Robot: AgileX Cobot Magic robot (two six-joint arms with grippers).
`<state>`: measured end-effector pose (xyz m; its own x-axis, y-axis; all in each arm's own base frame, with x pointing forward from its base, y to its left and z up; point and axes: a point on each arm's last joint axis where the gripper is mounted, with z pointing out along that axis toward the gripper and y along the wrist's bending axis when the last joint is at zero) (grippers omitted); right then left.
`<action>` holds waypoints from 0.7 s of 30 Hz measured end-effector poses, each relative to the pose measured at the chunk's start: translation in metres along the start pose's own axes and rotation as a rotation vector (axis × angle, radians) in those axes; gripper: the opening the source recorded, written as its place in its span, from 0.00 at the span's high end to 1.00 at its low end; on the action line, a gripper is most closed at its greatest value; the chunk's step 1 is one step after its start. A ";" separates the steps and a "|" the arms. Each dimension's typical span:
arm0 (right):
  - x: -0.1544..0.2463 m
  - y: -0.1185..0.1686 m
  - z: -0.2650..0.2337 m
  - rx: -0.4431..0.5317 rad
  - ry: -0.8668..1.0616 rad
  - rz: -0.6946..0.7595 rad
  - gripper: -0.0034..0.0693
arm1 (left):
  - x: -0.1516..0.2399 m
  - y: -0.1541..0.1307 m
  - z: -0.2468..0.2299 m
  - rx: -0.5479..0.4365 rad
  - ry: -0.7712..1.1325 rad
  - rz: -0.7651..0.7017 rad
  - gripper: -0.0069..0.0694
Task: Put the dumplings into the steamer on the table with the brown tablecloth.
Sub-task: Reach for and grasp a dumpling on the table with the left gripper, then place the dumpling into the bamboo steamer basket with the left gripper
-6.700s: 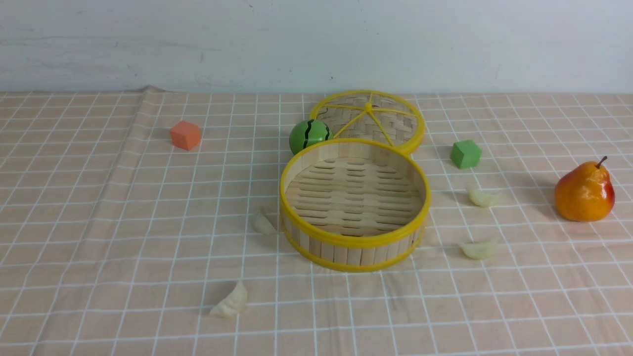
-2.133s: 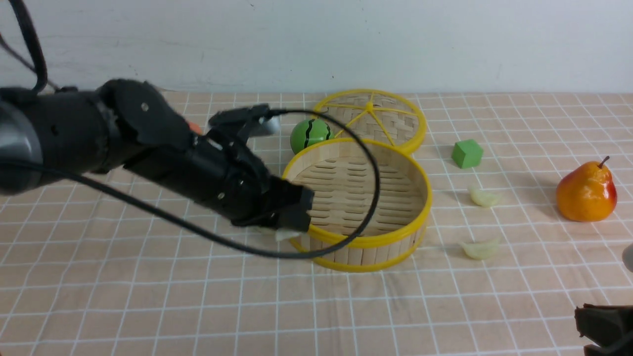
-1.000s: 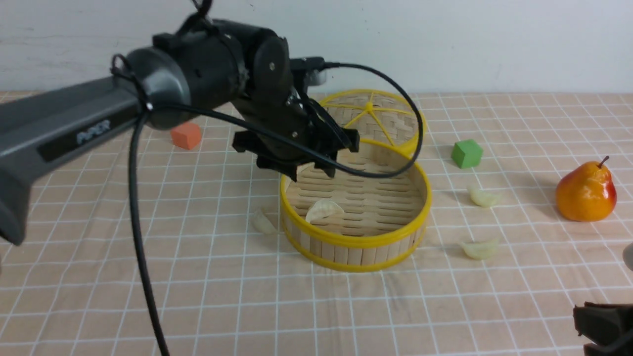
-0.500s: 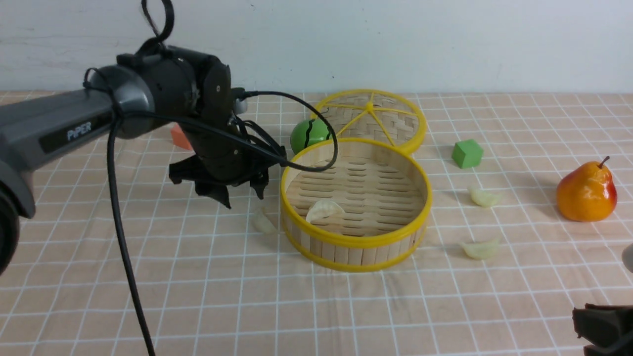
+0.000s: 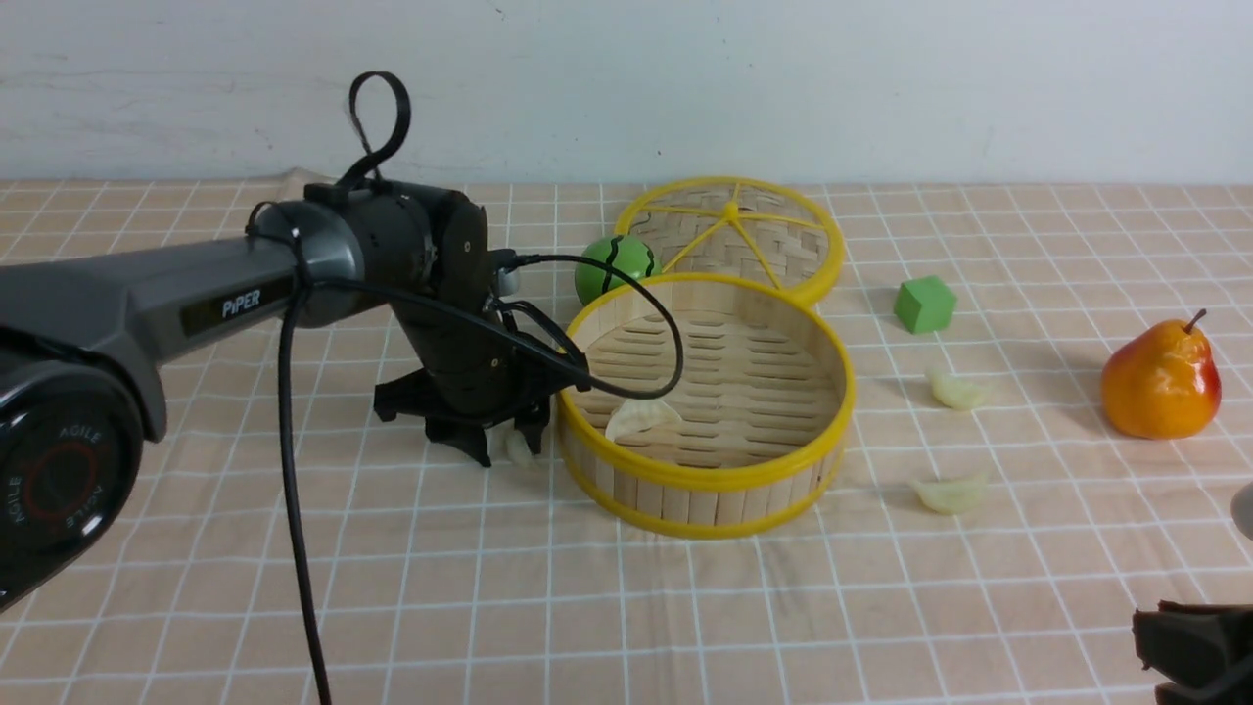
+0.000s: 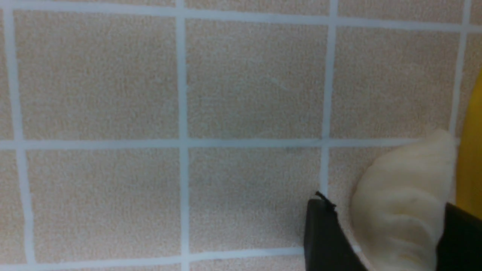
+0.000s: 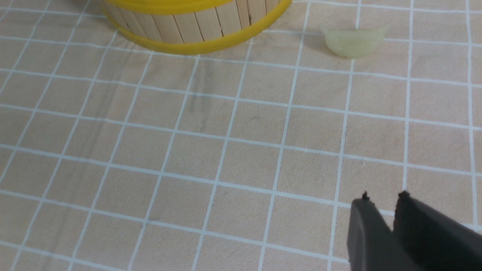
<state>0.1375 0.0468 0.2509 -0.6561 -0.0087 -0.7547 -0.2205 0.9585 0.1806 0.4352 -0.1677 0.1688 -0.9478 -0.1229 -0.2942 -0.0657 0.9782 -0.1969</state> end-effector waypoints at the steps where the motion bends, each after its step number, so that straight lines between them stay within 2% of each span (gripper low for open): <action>1: 0.000 0.000 0.000 0.000 0.000 0.000 0.79 | 0.000 0.000 0.000 0.000 0.001 0.004 0.52; 3: 0.000 0.000 0.000 0.000 0.000 0.000 0.79 | 0.000 0.000 0.000 -0.001 0.003 0.014 0.66; 4: 0.000 0.000 0.000 0.000 -0.001 0.000 0.79 | 0.000 0.000 0.000 -0.002 0.004 0.021 0.69; 9: 0.000 0.000 0.000 0.000 -0.001 0.000 0.78 | -0.003 -0.003 -0.016 0.001 0.008 0.063 0.69; 14: 0.000 0.000 0.000 0.000 -0.003 0.000 0.78 | -0.021 -0.026 -0.075 0.152 -0.112 0.051 0.69; 17: -0.001 0.000 0.000 0.000 -0.016 0.000 0.78 | -0.023 -0.054 -0.099 0.275 -0.192 0.172 0.69; 21: -0.002 0.000 0.000 0.000 -0.020 0.000 0.77 | -0.019 -0.075 -0.086 0.299 -0.249 0.305 0.69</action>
<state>0.1387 0.0469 0.2523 -0.6412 -0.0029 -0.7674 -0.2209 0.9584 0.1809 0.4308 -0.2246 0.2698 -0.8042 0.0898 -0.5875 0.3304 0.8892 -0.3164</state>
